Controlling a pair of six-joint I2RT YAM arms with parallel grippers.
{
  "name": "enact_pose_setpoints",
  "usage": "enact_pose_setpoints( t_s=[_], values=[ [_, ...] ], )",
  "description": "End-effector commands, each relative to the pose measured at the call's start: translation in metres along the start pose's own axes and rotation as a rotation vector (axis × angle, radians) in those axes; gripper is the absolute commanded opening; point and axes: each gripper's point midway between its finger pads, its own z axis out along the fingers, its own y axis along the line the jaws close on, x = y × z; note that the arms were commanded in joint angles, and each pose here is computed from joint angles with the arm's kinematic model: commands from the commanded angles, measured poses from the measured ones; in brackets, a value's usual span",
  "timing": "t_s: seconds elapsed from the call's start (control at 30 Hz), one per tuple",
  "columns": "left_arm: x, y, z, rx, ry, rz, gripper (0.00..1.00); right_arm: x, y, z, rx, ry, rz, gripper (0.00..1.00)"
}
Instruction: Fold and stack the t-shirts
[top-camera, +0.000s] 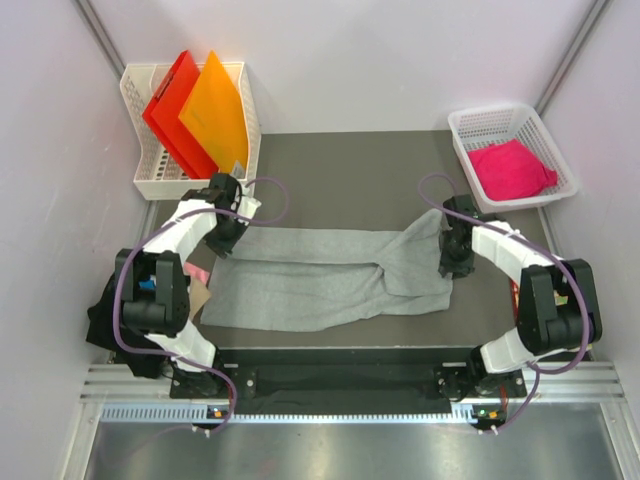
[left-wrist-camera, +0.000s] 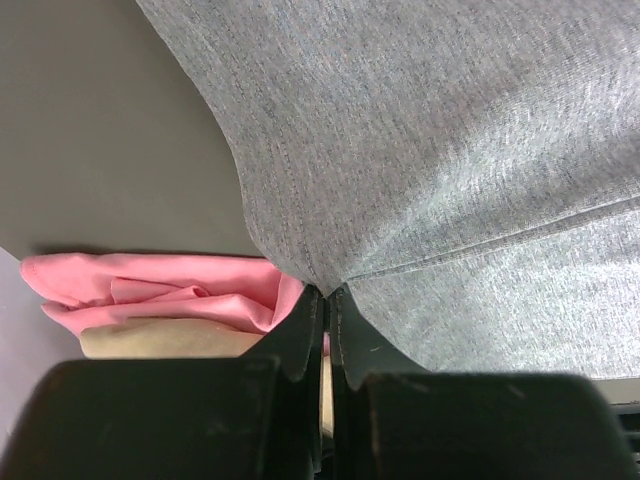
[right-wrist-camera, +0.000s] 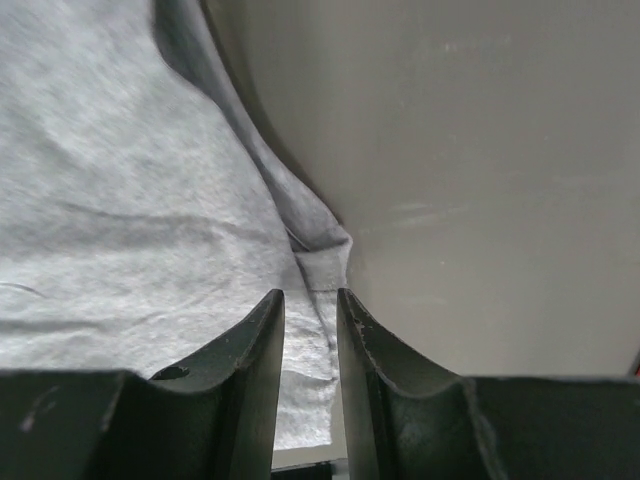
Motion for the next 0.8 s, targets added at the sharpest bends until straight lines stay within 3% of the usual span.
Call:
enact_pose_setpoints(
  t_s=[0.0, 0.27, 0.57, 0.77],
  values=[
    [0.002, 0.006, -0.012, -0.031, -0.024, -0.001, 0.0, 0.009, -0.003, -0.002, -0.004, 0.009, 0.022, 0.28],
    [0.001, 0.007, -0.014, -0.036, -0.028, -0.002, 0.0, 0.014, 0.001, 0.003, -0.029, 0.024, 0.025, 0.27],
    [-0.001, 0.006, -0.011, -0.03, -0.029, -0.008, 0.0, 0.01, 0.008, -0.002, -0.056, 0.019, 0.028, 0.01],
    [-0.003, 0.007, -0.009, -0.027, -0.029, -0.006, 0.0, -0.011, 0.016, -0.02, -0.087, -0.031, 0.033, 0.0]
  ],
)
